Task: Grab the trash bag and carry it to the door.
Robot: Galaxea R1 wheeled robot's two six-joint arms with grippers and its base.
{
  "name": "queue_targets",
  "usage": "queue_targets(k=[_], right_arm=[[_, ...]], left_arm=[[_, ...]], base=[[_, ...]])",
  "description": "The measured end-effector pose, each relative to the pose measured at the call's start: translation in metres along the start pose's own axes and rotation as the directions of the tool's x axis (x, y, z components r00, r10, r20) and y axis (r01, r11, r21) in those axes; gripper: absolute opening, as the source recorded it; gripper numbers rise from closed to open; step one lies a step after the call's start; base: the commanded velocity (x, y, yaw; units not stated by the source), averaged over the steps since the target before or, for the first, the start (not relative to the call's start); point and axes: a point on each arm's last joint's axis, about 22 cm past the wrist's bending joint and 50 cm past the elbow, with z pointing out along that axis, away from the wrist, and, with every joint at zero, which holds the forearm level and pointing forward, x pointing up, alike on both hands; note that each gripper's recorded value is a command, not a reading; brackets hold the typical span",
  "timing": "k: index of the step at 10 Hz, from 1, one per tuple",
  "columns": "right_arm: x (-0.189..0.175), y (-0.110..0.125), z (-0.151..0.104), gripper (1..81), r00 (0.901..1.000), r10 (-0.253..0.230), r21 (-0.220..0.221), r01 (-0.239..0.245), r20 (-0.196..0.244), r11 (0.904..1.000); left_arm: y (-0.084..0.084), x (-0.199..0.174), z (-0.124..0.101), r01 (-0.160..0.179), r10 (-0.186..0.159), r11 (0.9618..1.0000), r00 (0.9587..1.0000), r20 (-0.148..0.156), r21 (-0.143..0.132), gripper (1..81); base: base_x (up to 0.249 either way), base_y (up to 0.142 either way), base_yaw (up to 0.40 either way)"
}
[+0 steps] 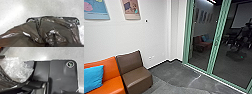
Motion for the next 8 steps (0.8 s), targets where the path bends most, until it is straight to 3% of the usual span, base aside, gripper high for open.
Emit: queue_targets(k=[3,8], right_arm=[[0.0029,-0.0126,0.0043,81.1,1.0000,0.006,0.009,-0.006,-0.004,0.9999],[-0.0035,-0.0038,0.0036,81.1,1.0000,0.008,-0.014,-0.008,0.002,0.9999]], left_arm=[[0.0035,0.0000,0.0009,-0.001,0.001,1.0000,1.0000,0.000,-0.004,1.0],[0.0056,-0.0001,0.0013,-0.001,0.001,1.0000,1.0000,0.000,-0.006,1.0]], base=[[0.000,0.000,-0.248],[0.000,0.000,-0.253]])
